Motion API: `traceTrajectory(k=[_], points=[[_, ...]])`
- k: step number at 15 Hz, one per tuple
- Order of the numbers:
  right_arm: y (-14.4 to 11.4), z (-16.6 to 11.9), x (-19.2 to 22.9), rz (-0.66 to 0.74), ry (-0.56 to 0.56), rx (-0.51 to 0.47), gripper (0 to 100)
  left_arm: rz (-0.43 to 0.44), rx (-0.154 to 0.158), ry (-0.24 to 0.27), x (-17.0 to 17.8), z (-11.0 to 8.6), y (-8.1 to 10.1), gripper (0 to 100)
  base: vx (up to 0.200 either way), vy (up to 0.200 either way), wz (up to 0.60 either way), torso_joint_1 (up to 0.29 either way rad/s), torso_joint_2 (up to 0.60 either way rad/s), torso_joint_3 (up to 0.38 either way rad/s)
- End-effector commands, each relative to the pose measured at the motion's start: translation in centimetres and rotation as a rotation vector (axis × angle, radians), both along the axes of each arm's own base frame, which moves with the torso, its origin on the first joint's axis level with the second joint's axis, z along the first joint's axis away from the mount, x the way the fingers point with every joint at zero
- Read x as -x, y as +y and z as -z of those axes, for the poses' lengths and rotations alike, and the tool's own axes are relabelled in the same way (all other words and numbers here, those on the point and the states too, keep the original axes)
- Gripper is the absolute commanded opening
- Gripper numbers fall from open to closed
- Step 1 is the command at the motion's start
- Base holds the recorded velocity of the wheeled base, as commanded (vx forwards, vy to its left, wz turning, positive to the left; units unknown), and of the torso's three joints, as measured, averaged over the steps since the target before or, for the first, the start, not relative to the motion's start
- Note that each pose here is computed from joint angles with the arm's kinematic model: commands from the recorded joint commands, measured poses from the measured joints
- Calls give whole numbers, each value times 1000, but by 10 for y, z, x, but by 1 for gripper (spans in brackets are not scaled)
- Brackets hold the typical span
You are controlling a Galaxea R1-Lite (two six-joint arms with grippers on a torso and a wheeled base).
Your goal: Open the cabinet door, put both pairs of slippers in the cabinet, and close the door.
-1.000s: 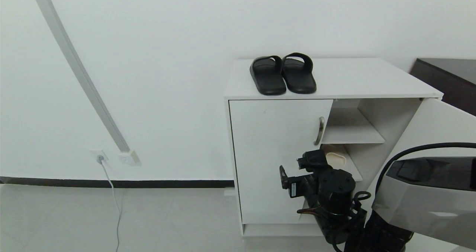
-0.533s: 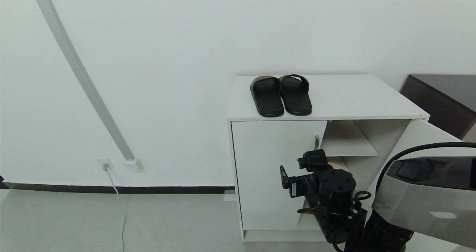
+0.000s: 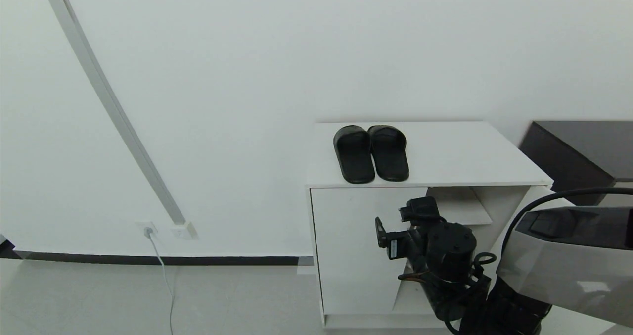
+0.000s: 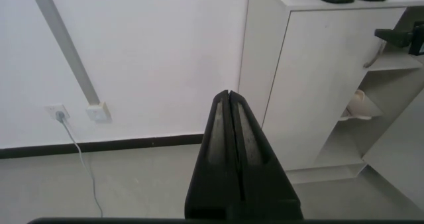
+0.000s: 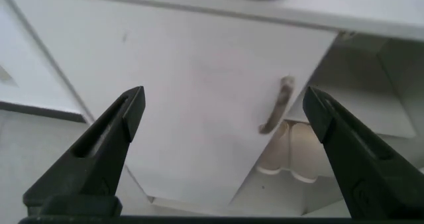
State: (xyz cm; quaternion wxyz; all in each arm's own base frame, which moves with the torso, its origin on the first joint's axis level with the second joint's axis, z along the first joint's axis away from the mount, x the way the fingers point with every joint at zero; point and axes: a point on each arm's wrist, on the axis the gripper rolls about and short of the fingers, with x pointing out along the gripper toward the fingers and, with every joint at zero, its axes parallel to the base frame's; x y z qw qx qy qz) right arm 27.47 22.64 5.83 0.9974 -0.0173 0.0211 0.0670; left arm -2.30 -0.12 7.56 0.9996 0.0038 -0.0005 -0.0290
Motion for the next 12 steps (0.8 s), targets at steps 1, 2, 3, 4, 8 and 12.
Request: traceTrajectory(k=[1, 2, 3, 4, 8, 12], points=[[-5, -1, -4, 19, -4, 6, 100, 0, 0, 1, 0, 0, 0, 0, 0, 0, 0, 227, -496, -276], [-3, -5, -6, 17, -24, -10, 100, 0, 0, 1, 0, 0, 0, 0, 0, 0, 0, 188, -432, -237], [-3, -10, -7, 2, -53, -32, 100, 0, 0, 1, 0, 0, 0, 0, 0, 0, 0, 173, -403, -227], [-1, -19, -11, 2, -79, -48, 100, 0, 0, 1, 0, 0, 0, 0, 0, 0, 0, 178, -388, -217], [17, -75, -40, 21, 20, -88, 100, 0, -9, 2, 0, 0, 0, 0, 0, 0, 0, 154, -327, -176], [26, -126, -51, 75, 127, -152, 100, 0, -6, 2, 0, 0, 0, 0, 0, 0, 0, 4, -13, -8]])
